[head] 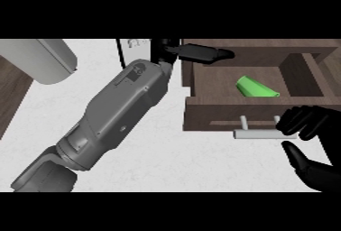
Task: Pick up the cup, place it into the drawer and close the drawer
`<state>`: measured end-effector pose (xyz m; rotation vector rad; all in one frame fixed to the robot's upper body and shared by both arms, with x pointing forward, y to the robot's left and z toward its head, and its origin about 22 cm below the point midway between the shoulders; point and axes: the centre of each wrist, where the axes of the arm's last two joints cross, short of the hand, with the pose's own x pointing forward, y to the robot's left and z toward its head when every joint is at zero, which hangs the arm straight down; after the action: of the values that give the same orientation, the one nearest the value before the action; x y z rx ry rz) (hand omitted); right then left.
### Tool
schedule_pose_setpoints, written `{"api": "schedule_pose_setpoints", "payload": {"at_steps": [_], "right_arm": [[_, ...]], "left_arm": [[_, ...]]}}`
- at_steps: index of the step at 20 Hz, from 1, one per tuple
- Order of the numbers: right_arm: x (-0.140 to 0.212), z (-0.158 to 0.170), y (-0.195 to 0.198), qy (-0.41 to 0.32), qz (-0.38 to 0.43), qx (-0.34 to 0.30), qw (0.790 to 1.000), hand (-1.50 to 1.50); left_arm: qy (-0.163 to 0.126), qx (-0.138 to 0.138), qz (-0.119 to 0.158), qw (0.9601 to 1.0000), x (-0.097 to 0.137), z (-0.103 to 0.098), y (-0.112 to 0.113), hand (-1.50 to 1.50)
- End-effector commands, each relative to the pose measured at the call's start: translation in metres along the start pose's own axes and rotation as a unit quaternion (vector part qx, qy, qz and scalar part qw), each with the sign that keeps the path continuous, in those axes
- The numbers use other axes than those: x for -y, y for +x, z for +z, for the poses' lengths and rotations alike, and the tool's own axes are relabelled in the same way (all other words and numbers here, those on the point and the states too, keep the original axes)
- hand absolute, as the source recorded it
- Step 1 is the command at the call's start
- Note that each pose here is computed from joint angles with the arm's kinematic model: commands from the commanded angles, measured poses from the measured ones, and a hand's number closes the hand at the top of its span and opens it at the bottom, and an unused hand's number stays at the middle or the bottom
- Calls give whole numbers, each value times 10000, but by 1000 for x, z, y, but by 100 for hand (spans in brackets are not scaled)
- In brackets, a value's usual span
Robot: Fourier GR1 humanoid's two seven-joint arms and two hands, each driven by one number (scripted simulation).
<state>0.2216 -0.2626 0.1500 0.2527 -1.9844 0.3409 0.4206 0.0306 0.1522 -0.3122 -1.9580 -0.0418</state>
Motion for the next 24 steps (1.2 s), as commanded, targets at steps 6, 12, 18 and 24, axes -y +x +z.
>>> {"api": "schedule_pose_setpoints", "payload": {"at_steps": [6, 12, 18, 24], "right_arm": [[7, 12, -8, 460, 1008, -521, 9925, 150], [6, 4, -4, 516, 1436, -865, 9845, 150], [-28, -12, -41, 787, 2152, -930, 9689, 150], [-24, -11, -59, 1517, 3607, -953, 9153, 150]], "left_arm": [[623, -155, 273, 9976, -77, 37, 14, -150], [767, -249, 307, 9963, -119, 91, 16, -150], [865, -218, 411, 9952, -166, 137, 11, -150], [831, -354, 371, 9952, -202, 156, 29, -150]]}}
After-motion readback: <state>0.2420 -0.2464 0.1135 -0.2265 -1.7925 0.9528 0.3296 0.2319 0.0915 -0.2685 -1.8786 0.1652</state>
